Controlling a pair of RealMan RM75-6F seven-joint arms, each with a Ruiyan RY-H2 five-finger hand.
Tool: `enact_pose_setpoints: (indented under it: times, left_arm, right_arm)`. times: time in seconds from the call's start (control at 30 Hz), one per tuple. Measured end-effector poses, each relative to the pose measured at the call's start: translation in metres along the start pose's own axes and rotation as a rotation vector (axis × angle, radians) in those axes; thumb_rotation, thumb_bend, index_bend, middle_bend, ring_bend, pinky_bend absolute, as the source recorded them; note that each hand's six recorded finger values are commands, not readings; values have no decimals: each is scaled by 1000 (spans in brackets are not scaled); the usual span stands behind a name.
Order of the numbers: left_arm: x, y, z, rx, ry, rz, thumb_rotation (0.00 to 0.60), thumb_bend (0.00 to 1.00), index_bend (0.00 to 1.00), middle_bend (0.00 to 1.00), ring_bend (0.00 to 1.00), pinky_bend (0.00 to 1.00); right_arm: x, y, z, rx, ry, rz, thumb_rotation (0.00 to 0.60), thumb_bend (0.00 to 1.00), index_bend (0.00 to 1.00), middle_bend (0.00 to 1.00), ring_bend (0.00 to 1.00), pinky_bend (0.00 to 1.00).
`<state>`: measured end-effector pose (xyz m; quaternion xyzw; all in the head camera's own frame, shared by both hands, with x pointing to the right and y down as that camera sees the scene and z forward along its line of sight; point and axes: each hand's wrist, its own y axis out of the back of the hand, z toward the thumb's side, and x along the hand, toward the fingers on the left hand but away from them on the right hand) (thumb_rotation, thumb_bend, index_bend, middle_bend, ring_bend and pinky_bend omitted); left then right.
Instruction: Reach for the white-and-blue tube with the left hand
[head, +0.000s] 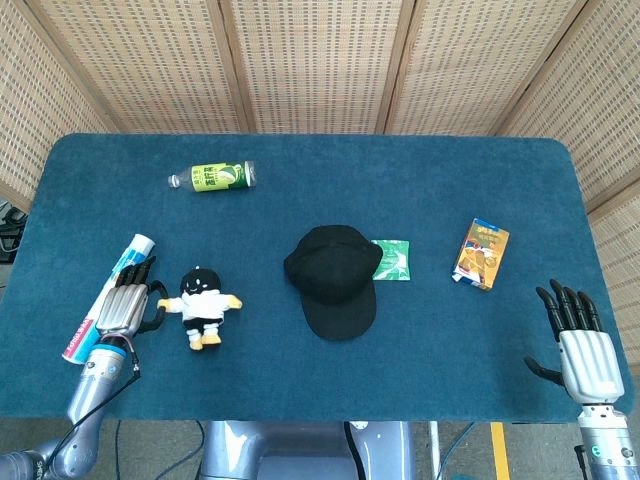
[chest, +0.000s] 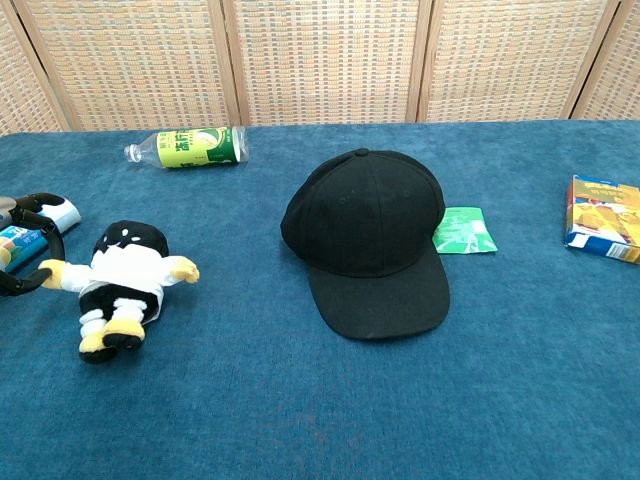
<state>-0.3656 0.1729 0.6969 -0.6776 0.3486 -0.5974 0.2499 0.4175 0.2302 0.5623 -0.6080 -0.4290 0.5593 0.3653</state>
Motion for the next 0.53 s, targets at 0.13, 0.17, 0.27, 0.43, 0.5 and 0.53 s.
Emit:
enact_pose_setpoints:
  times: [0.13,0.17,0.27,0.43,0.5,0.53]
  left_arm:
    - [0,0,0,0,0,0,600,513,602,0,0,0]
    - [0,0,0,0,0,0,600,513,602,0,0,0]
    - [0,0,0,0,0,0,600,514,602,0,0,0]
    - [0,0,0,0,0,0,600,514,599,0,0,0]
    - [0,0,0,0,0,0,600,514,599,0,0,0]
    - [0,0,0,0,0,0,600,514,599,0,0,0]
  right_arm:
    - [0,0,0,0,0,0,600,92,0,0,0,0]
    - [0,0,0,0,0,0,600,92,0,0,0,0]
    - [0,0,0,0,0,0,600,92,0,0,0,0]
    - [0,0,0,0,0,0,600,92,0,0,0,0]
    - [0,0,0,0,0,0,600,92,0,0,0,0]
    - [0,0,0,0,0,0,600,92,0,0,0,0]
